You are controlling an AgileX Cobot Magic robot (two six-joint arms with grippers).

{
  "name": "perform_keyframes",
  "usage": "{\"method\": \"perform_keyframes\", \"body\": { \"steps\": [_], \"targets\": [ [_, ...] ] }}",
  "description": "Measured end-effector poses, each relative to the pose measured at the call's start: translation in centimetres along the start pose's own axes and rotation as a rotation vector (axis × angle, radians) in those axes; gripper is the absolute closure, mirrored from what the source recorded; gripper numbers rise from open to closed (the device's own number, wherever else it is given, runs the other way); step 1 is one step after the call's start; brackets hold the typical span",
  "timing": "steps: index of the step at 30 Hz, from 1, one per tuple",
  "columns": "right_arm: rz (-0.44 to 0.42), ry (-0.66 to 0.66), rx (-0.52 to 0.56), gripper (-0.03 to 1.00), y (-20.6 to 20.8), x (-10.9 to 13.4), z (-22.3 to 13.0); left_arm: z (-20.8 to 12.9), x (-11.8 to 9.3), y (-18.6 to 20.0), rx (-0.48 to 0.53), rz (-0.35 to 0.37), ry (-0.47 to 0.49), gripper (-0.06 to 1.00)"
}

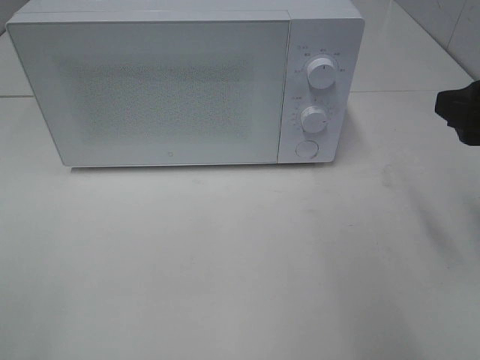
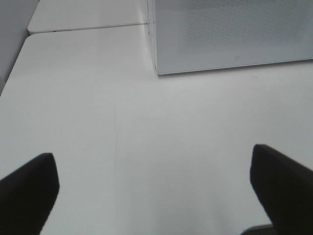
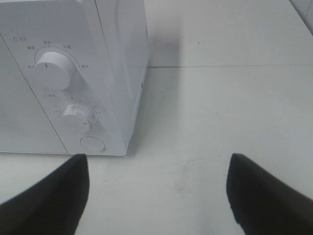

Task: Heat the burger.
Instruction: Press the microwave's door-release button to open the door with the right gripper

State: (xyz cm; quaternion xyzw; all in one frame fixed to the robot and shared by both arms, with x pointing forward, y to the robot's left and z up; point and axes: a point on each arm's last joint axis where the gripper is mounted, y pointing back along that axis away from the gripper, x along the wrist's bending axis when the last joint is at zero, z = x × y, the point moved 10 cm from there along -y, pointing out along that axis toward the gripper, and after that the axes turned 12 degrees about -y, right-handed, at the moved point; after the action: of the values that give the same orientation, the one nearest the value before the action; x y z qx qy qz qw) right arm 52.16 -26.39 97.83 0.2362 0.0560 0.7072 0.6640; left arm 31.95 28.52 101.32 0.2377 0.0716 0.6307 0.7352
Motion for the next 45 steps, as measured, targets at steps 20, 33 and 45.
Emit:
{"method": "perform_keyframes", "body": {
  "steps": [20,33,45],
  "targets": [
    [0.012,-0.035,-0.079,0.21,-4.7,-1.0,-3.7,0.0,0.0,0.0,0.000,0.000,0.000,-0.04],
    [0.005,-0.010,-0.064,0.21,-6.2,2.1,-6.9,0.0,0.0,0.0,0.000,0.000,0.000,-0.04],
    [-0.051,0.029,-0.044,0.21,-6.4,4.2,-10.2,0.0,0.0,0.0,0.000,0.000,0.000,-0.04]
  ]
}}
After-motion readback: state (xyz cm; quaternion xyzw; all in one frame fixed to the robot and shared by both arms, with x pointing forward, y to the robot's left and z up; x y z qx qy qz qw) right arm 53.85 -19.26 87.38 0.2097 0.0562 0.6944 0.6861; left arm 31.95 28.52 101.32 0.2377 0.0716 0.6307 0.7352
